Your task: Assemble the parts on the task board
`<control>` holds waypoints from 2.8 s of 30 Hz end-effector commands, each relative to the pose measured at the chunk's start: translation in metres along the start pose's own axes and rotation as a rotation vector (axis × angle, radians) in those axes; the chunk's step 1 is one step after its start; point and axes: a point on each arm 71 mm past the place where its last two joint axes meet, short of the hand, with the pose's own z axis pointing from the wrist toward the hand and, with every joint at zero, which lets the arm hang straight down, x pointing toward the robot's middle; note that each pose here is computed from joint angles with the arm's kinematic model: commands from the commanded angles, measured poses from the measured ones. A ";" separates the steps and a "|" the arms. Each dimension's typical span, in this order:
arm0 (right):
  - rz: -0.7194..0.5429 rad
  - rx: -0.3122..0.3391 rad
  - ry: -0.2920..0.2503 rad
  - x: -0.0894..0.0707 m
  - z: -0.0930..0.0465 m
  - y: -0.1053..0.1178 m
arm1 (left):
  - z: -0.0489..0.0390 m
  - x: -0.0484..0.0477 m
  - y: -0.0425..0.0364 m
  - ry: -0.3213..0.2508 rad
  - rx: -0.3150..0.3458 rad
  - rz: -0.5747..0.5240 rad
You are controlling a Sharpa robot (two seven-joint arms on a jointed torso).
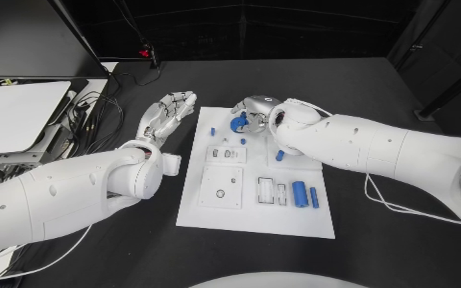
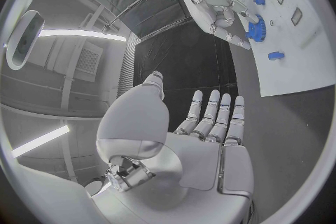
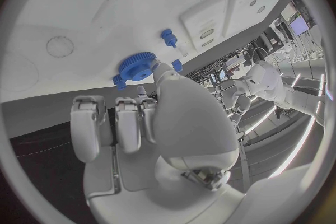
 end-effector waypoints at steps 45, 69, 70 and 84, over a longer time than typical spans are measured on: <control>0.330 0.213 -0.207 -0.032 -0.140 -0.163 | -0.0024 -0.0025 -0.0137 0.001 0.313 0.008; 0.309 0.269 -0.098 -0.011 -0.132 -0.167 | -0.0049 -0.0075 -0.0140 -0.006 0.311 0.012; 0.308 0.270 -0.097 -0.011 -0.131 -0.166 | -0.0050 -0.0076 -0.0140 -0.006 0.311 0.011; 0.293 0.289 -0.071 -0.008 -0.126 -0.165 | -0.0046 -0.0065 -0.0140 -0.004 0.311 0.010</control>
